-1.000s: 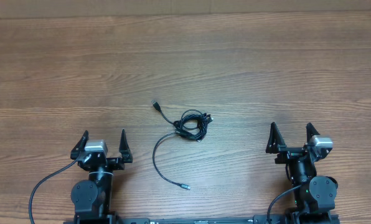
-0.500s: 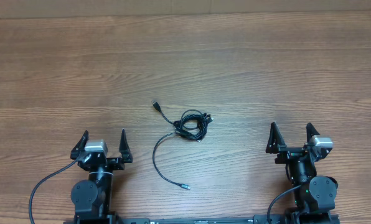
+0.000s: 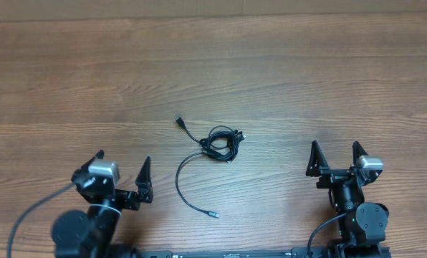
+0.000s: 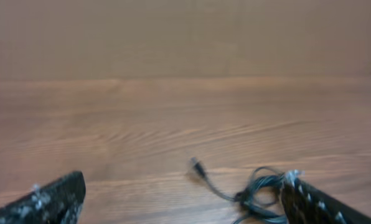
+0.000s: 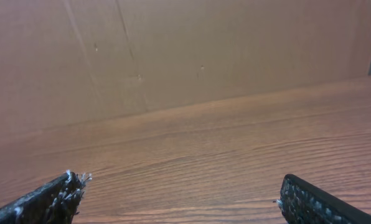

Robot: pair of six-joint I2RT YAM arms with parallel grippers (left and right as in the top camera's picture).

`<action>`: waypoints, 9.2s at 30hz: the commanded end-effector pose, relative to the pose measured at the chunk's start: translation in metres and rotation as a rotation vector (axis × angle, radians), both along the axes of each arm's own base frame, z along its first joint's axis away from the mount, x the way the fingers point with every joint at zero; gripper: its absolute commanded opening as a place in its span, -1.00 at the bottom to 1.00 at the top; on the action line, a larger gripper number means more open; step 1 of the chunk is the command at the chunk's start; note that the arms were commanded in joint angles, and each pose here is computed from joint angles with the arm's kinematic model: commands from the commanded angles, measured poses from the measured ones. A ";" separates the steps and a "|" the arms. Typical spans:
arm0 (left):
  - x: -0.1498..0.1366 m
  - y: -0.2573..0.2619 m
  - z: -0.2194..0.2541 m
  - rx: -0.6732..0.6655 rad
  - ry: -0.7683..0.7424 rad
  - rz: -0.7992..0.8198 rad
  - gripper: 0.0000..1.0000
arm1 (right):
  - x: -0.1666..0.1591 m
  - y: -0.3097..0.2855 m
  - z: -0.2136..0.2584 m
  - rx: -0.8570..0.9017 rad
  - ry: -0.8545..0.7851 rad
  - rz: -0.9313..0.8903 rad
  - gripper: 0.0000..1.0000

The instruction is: Untangle cables

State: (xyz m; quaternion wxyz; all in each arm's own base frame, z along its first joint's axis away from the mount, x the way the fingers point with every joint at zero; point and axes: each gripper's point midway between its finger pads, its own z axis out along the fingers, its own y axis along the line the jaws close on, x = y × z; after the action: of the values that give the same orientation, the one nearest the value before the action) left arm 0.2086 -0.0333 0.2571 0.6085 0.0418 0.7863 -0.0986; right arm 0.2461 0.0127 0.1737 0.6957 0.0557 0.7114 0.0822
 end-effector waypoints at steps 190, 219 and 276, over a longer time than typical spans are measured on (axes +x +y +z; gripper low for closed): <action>0.087 -0.097 -0.219 -0.103 1.264 -0.047 0.55 | 0.042 0.273 -0.152 0.621 1.324 0.277 -0.91; 0.075 -0.099 -0.228 -0.034 1.306 -0.155 -0.31 | -0.020 0.291 -0.150 0.642 1.604 0.408 -0.07; 0.078 -0.106 -0.194 -0.413 1.199 -0.690 -0.92 | 0.041 0.286 -0.104 0.737 1.365 0.705 -0.56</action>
State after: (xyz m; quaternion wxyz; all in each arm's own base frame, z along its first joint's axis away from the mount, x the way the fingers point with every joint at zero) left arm 0.2857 -0.1344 0.0608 -0.0043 0.0969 0.9017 -0.4213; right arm 0.2817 0.3031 0.0625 -0.0124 0.0887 0.8832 0.4604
